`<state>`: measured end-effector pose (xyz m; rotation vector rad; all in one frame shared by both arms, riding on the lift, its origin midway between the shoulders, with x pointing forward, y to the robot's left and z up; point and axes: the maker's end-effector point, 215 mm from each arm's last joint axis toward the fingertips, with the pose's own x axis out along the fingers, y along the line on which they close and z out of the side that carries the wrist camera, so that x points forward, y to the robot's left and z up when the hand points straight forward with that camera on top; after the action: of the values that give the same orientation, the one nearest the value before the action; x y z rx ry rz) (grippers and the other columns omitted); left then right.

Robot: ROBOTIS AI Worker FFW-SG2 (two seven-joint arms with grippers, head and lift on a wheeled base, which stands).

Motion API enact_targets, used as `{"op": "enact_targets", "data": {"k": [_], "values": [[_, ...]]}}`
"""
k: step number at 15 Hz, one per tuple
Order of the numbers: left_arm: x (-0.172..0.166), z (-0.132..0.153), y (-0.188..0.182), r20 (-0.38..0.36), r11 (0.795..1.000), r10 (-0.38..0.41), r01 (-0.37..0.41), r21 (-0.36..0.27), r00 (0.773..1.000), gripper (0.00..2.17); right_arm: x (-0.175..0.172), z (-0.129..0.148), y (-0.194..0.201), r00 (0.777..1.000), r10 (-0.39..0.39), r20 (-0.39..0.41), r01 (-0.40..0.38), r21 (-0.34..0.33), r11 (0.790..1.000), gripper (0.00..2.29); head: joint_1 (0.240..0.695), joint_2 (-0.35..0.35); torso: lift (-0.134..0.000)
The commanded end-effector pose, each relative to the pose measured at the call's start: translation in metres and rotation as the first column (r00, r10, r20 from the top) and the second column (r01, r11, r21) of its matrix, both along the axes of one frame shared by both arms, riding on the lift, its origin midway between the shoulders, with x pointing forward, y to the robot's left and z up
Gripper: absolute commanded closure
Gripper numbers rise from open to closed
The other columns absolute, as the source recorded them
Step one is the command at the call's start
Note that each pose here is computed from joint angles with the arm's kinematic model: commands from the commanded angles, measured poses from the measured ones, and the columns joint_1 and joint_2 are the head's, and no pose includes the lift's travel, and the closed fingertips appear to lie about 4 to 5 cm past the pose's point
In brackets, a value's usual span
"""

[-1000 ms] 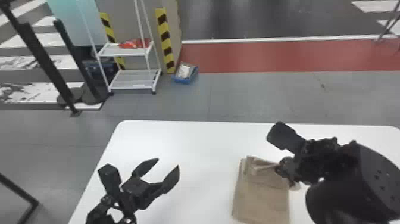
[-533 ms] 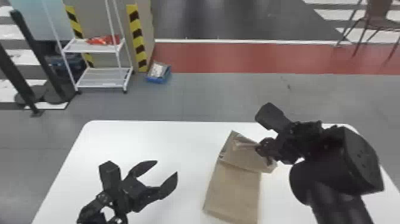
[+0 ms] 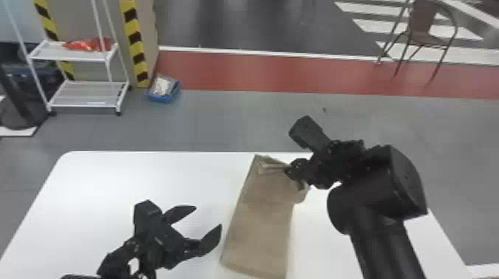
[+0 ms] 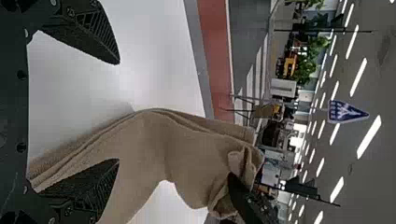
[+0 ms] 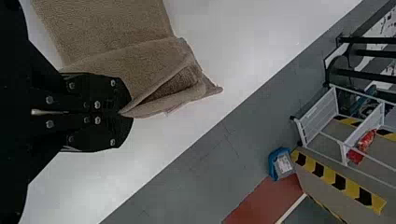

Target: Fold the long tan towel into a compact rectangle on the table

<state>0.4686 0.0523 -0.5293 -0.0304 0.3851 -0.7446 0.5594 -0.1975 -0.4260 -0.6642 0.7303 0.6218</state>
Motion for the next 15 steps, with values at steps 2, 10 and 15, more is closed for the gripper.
{"op": "enact_targets", "data": {"k": [2, 10, 15], "values": [[-0.024, -0.010, -0.024, -0.023, 0.999, -0.054, 0.054, 0.000, 0.998, 0.17, 0.011, 0.003, 0.001, 1.000, -0.008, 0.006, 0.008, 0.003, 1.000, 1.48, 0.695, -0.160, 0.000], [0.000, -0.012, -0.067, 0.007, 0.995, -0.078, 0.077, 0.057, 0.997, 0.21, 0.005, -0.001, 0.005, 1.000, 0.006, 0.004, -0.006, 0.006, 1.000, 1.48, 0.695, -0.218, 0.000], [0.034, -0.011, -0.061, 0.031, 0.993, -0.040, 0.036, 0.113, 0.999, 0.20, -0.010, 0.037, 0.040, 0.992, 0.105, 0.068, -0.110, 0.077, 0.991, 1.48, 0.695, -0.198, 0.000]]}}
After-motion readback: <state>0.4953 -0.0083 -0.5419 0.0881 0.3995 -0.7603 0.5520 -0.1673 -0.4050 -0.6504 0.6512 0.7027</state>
